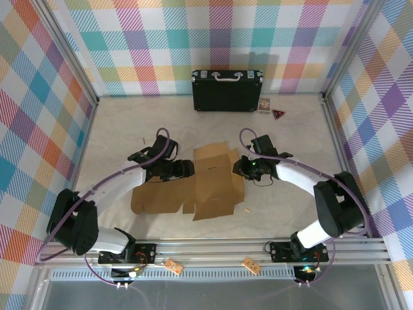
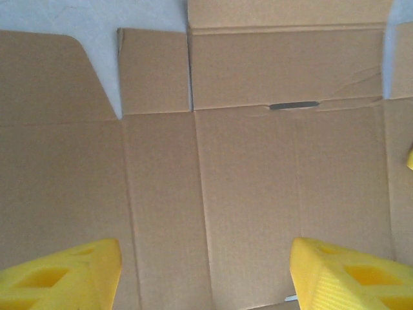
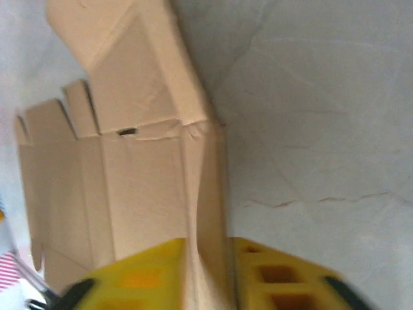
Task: Fold the paper box
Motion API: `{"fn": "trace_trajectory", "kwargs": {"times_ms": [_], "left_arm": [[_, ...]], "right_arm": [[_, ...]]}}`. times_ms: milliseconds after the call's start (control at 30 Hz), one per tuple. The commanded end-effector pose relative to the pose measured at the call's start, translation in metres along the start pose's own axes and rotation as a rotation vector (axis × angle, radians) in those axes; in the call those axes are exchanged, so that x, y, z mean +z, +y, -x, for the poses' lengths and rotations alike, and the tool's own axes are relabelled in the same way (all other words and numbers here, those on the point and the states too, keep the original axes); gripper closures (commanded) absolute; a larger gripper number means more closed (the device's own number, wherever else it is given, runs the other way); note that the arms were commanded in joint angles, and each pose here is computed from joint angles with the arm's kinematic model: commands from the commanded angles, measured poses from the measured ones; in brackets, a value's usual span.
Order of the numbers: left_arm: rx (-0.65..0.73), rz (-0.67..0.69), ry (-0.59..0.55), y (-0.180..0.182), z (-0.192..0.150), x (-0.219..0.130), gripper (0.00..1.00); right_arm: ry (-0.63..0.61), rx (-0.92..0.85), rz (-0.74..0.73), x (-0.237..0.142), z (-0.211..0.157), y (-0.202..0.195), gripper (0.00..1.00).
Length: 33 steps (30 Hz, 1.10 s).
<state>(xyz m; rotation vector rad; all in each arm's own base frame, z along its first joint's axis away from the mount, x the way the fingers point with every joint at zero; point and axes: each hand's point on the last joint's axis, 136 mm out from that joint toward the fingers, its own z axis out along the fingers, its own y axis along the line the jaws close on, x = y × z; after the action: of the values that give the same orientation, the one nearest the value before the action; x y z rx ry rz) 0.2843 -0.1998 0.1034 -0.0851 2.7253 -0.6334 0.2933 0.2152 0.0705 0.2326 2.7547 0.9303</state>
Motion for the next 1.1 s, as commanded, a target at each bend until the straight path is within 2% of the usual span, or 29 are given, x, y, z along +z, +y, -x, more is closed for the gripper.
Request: {"fn": "trace_trajectory", "kwargs": {"times_ms": [0, 67, 167, 267, 433, 600, 767, 900, 967, 1067], "left_arm": [[0.017, -0.034, -0.047, -0.013, 0.019, 0.012, 0.34], [0.026, -0.028, -0.031, -0.013, 0.017, 0.024, 0.38], [0.045, -0.006, -0.024, -0.009, 0.014, 0.035, 0.40], [0.053, -0.002, -0.001, -0.006, 0.009, 0.046, 0.48], [0.090, -0.022, 0.049, -0.010, -0.004, 0.065, 0.70], [0.108, -0.019, 0.081, -0.007, -0.012, 0.078, 0.84], [0.110, 0.011, 0.099, 0.002, -0.016, 0.086, 0.92], [0.101, 0.056, 0.120, 0.013, -0.022, 0.093, 0.96], [0.098, 0.089, 0.141, 0.021, -0.026, 0.099, 1.00], [0.101, 0.097, 0.148, 0.025, -0.030, 0.102, 1.00]], "right_arm": [[-0.015, -0.088, -0.021, -0.008, 0.015, 0.001, 0.60], [-0.052, -0.103, -0.044, -0.016, 0.025, -0.002, 0.49], [-0.108, -0.147, -0.098, -0.030, 0.041, -0.005, 0.38], [-0.145, -0.156, -0.111, -0.036, 0.062, -0.002, 0.32], [-0.063, -0.155, -0.120, -0.015, 0.098, 0.005, 0.32], [0.008, -0.123, -0.148, 0.022, 0.122, -0.001, 0.34], [0.058, -0.115, -0.170, 0.046, 0.131, -0.010, 0.34], [0.135, -0.099, -0.074, 0.061, 0.123, 0.002, 0.34], [0.150, -0.087, -0.068, 0.065, 0.121, 0.002, 0.34], [0.164, -0.081, -0.049, 0.067, 0.117, 0.002, 0.35]]}}
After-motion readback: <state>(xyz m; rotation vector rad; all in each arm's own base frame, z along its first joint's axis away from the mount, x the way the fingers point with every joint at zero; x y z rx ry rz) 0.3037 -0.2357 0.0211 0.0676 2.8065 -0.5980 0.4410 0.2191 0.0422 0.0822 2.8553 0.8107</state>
